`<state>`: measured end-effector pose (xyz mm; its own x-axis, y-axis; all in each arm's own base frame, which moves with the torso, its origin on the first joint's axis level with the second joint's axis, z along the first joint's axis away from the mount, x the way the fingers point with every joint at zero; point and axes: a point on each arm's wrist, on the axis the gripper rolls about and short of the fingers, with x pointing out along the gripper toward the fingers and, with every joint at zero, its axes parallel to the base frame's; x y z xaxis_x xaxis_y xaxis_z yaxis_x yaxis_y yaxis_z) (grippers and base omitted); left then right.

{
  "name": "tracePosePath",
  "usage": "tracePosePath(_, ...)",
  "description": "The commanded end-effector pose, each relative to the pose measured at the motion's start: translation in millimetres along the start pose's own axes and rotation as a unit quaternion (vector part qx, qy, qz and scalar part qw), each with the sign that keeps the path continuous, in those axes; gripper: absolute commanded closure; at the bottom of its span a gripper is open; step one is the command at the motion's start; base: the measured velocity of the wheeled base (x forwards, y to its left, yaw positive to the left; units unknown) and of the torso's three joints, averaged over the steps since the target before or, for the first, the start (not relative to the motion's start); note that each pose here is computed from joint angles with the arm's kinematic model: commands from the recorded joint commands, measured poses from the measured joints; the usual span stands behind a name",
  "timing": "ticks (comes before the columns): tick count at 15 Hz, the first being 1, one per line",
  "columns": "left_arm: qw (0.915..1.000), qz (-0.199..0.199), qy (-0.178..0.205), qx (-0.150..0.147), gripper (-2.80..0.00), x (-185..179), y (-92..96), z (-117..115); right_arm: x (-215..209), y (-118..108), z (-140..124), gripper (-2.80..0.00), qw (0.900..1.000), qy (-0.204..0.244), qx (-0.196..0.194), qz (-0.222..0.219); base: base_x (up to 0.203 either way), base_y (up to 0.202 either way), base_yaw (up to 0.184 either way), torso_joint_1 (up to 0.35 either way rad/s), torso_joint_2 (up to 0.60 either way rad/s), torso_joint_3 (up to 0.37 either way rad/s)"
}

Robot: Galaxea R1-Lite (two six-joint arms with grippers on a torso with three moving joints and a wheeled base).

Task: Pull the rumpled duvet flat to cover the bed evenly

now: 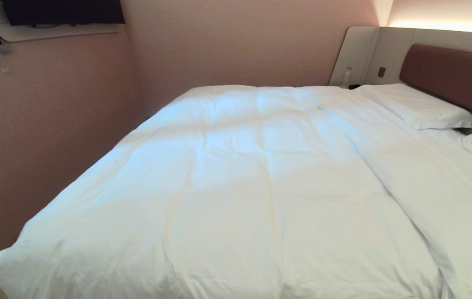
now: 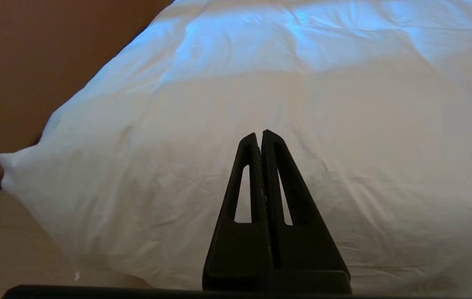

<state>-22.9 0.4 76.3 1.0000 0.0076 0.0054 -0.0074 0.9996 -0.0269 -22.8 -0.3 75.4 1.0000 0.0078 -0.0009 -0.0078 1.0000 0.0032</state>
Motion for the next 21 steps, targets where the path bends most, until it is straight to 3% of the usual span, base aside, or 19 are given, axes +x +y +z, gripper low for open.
tracePosePath(1,1.0000,0.001,0.000,0.000,0.00,0.0,0.0,0.0,0.0,0.0,0.0,0.00,1.000,0.000,0.000,0.001,0.001,0.196,-0.001,0.007,0.00,0.007)
tracePosePath(21,1.0000,0.001,-0.001,0.000,0.00,0.0,0.0,0.2,0.0,0.0,0.0,0.00,1.000,0.000,0.000,0.001,0.000,0.195,0.000,0.003,0.00,0.002)
